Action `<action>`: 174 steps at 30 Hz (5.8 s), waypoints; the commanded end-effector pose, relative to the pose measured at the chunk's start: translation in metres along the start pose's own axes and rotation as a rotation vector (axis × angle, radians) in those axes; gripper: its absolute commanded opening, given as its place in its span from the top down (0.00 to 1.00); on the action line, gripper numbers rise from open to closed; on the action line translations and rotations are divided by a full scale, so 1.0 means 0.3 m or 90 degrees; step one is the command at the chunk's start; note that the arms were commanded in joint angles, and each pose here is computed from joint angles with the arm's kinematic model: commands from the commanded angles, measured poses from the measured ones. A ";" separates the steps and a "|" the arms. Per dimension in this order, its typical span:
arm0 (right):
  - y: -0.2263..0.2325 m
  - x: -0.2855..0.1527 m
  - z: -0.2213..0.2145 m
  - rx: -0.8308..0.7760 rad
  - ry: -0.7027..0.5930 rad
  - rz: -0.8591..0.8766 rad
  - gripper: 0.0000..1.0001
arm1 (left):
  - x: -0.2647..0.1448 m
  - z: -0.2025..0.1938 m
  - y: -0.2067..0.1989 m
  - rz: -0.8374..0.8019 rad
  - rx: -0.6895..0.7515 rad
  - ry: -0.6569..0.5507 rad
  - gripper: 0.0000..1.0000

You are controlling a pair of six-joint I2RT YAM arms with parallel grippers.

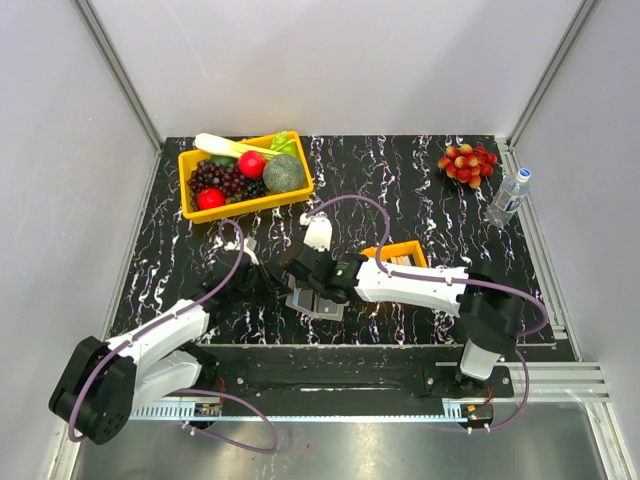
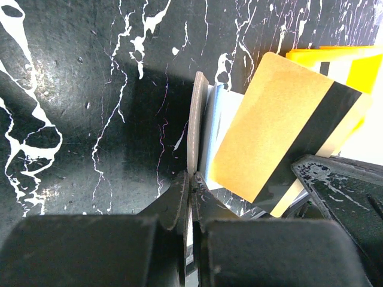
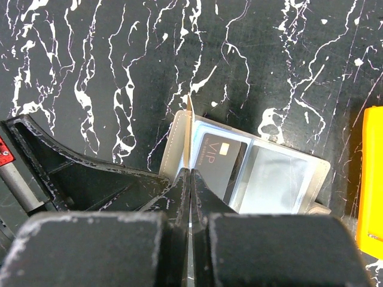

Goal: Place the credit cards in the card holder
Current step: Turn over the card slot in the card holder, then insert the credit card into the card slot.

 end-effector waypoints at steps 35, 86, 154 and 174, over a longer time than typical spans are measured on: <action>-0.105 -0.102 0.029 0.099 0.019 0.112 1.00 | 0.023 -0.016 0.100 0.085 -0.011 0.001 1.00; -0.227 0.143 -0.320 0.178 0.233 0.090 1.00 | 0.035 -0.039 0.128 0.090 -0.013 0.014 1.00; -0.020 0.064 -0.247 0.191 0.283 0.295 0.42 | 0.016 -0.022 0.104 0.074 -0.017 -0.007 1.00; 0.002 0.107 -0.180 0.153 0.224 0.288 0.43 | 0.020 -0.022 0.101 0.072 -0.017 -0.005 1.00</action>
Point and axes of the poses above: each gripper's point midway between its finger pads, its own x axis out along the fingers, its own y axis along the line the jaws close on, z = x × y, the point moved 2 cm from there along -x, back along the fingers, and after that the axes turned 6 degrees about -x, right-handed, at the moved point
